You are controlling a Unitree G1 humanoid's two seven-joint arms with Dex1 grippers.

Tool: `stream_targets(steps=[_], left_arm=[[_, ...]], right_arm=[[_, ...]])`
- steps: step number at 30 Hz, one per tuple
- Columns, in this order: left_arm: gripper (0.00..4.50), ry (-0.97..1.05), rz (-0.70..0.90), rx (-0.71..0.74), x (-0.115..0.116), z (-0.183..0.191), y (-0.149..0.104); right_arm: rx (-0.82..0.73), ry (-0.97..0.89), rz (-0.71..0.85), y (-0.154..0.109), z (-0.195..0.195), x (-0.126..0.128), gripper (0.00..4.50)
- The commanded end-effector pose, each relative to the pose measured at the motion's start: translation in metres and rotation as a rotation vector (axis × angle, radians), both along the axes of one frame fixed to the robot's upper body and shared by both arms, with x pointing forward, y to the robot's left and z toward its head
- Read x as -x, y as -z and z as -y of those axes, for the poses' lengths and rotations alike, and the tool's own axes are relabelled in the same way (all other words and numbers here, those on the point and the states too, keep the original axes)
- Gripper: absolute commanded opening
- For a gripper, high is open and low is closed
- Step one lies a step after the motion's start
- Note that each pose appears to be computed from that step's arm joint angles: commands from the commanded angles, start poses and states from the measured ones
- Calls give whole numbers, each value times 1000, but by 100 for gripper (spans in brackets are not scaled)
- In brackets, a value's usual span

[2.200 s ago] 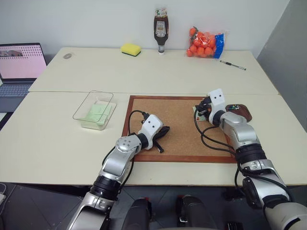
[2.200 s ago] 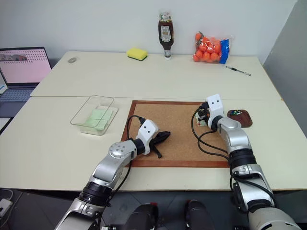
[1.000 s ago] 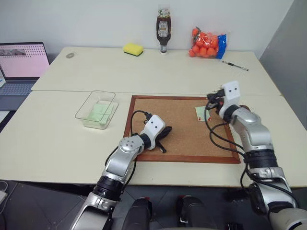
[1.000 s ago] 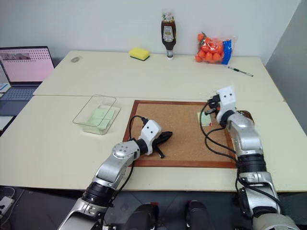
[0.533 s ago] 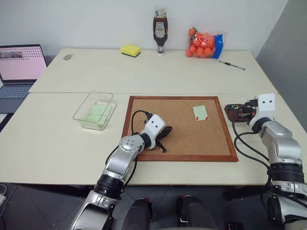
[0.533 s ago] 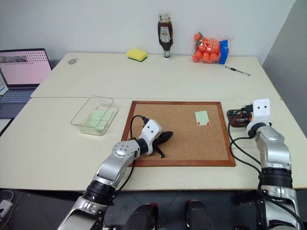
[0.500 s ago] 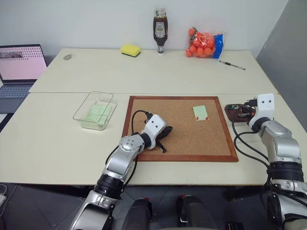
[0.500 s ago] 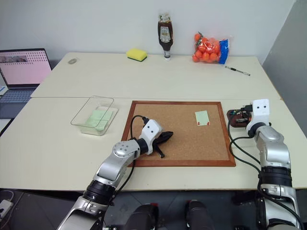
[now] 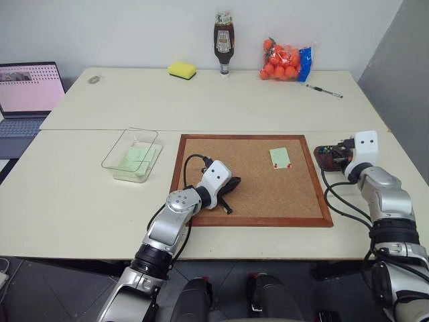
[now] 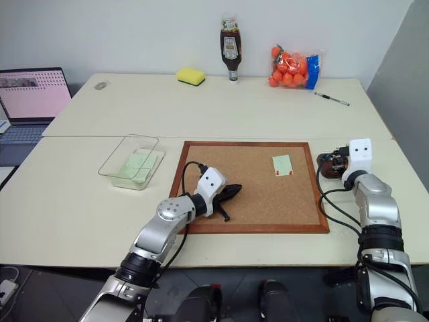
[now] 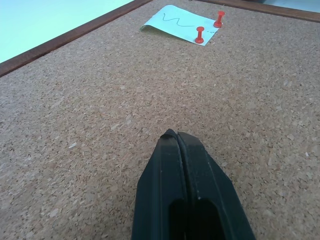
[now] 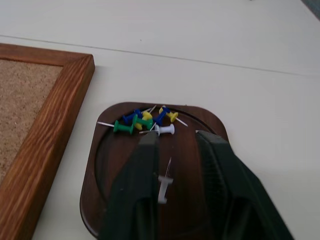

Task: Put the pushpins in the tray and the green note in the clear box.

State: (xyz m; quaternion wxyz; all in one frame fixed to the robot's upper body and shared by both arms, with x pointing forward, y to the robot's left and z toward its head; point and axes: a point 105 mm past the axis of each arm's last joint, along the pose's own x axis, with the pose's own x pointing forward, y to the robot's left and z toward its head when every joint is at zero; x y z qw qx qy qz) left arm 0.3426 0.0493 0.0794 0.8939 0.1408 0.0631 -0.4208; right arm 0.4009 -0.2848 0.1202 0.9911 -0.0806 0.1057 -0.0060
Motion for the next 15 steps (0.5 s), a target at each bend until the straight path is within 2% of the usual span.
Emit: stream_targets(steps=[1,5,10,15], left_arm=[[0,10,6,-10,2,2,0],[0,12,6,-11,3,2,0],[0,8,6,-12,3,1,0],[0,6,3,-15,3,0,2]], right_arm=[[21,6,59,-17,3,-2,240],[7,-15,110,-29,-1,3,311],[-34,-192,111,-31,-32,25,311],[-33,-357,59,-12,-76,47,311]])
